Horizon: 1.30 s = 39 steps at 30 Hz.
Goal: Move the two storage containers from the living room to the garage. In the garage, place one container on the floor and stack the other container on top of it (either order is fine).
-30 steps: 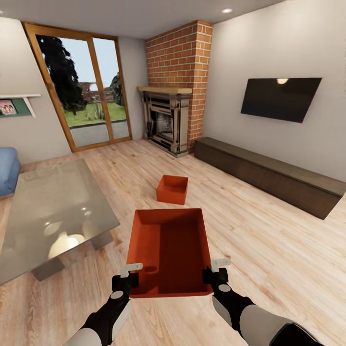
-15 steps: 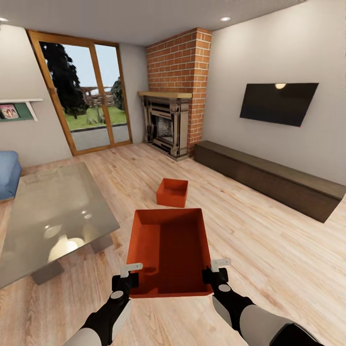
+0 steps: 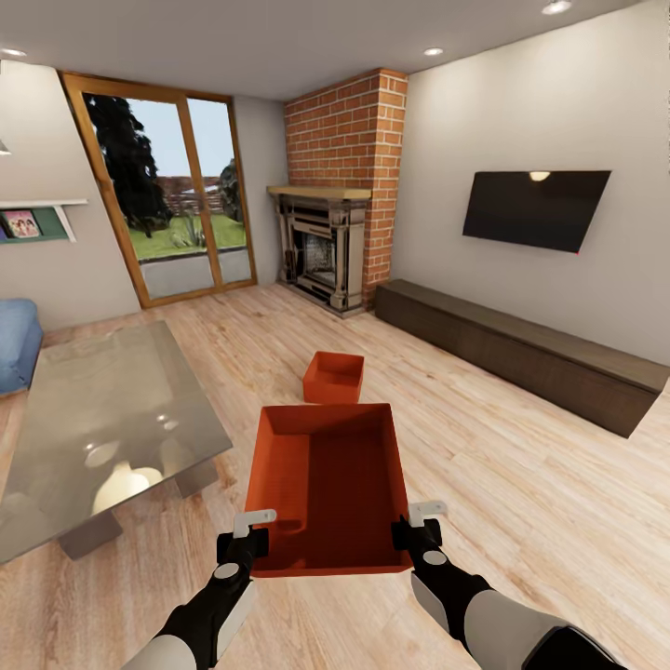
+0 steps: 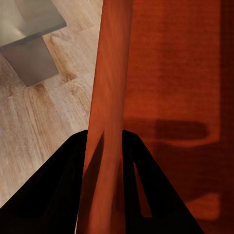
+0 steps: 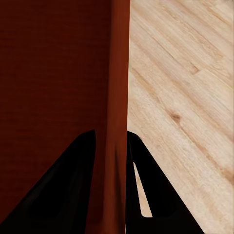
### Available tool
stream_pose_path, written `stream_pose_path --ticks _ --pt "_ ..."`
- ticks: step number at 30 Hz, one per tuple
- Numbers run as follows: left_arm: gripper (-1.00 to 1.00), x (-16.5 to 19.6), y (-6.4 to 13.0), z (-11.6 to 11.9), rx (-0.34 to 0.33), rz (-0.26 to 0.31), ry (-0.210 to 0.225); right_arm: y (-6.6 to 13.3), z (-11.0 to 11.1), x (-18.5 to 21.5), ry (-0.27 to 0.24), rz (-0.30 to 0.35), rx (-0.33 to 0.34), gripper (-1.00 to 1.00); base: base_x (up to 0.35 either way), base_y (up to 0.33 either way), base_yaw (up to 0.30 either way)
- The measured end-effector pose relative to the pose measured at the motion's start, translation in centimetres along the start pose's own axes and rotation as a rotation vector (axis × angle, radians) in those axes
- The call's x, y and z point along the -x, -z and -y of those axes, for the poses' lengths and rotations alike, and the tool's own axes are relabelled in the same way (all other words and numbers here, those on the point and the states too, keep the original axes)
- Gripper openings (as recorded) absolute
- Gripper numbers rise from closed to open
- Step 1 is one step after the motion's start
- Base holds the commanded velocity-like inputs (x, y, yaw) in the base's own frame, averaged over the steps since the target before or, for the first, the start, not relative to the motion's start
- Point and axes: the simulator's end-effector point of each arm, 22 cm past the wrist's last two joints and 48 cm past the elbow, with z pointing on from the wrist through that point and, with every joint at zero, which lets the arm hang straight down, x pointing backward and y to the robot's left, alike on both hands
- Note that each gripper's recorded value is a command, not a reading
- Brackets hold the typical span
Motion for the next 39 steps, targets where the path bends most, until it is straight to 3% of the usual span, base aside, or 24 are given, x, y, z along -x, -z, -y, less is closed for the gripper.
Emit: stream_pose_path --ticks 39 --pt "-1.0 3.3 1.2 0.1 -0.002 0.06 0.009 1.2 0.5 3.4 0.0 0.061 -0.006 -1.0 0.0 0.0 0.0"
